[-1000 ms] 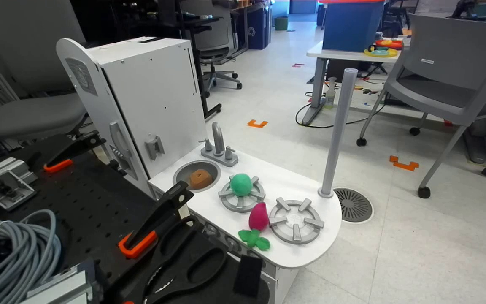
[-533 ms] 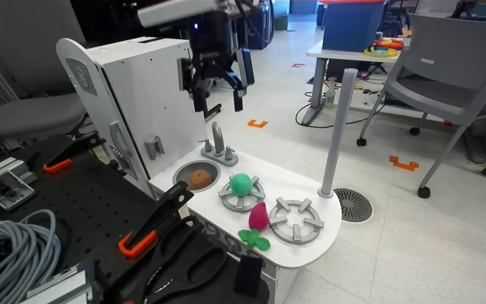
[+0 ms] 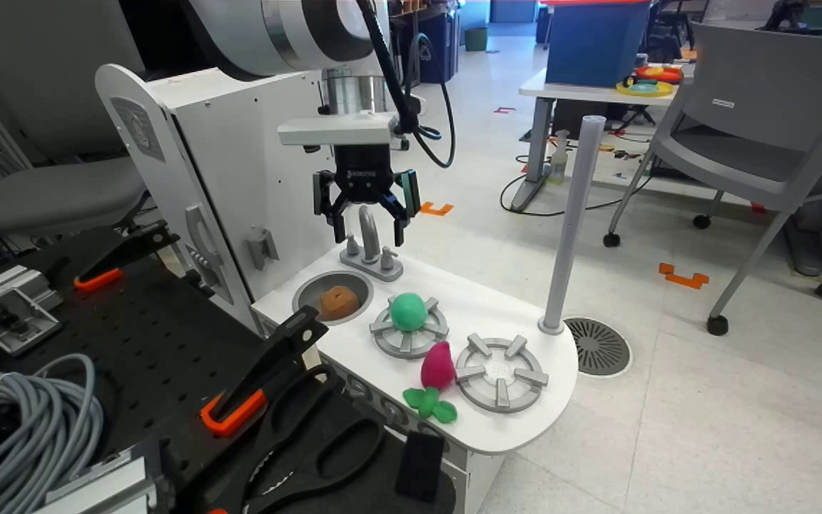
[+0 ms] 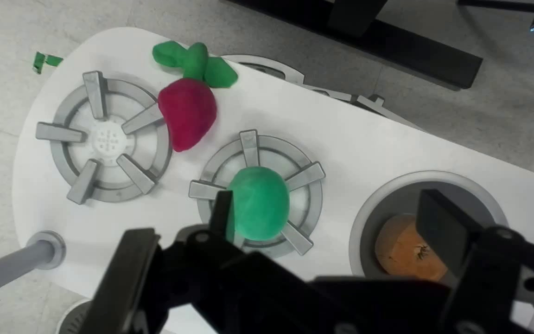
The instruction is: Remove the brown object from the sink
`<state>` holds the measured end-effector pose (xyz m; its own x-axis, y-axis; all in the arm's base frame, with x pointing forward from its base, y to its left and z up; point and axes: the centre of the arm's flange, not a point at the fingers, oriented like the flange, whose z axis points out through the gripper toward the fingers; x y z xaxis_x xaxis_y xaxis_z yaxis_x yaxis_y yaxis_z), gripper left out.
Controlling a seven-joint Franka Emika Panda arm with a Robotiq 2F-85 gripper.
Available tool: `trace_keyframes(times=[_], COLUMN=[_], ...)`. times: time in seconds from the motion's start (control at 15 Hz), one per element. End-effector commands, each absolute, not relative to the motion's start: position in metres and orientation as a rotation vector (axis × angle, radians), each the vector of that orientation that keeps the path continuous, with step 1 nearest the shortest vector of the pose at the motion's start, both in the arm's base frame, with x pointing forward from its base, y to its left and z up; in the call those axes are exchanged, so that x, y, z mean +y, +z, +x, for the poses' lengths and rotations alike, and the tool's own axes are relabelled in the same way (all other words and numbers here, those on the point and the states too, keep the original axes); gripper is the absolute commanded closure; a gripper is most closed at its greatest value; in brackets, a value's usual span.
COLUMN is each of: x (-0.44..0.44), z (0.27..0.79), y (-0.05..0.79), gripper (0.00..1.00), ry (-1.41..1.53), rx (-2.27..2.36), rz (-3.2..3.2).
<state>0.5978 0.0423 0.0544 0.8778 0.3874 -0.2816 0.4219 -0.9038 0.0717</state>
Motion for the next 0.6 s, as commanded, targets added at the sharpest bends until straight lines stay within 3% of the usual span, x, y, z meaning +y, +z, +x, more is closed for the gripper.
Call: trace_keyframes(times=[0.0,0.53], x=[0.059,0.123], z=[0.617,0.612], y=[0.03,-0.038], gripper=[0.0,0.0], ry=[-0.363,-0.278], rx=[0.778,0.752], rz=[3.002,3.178])
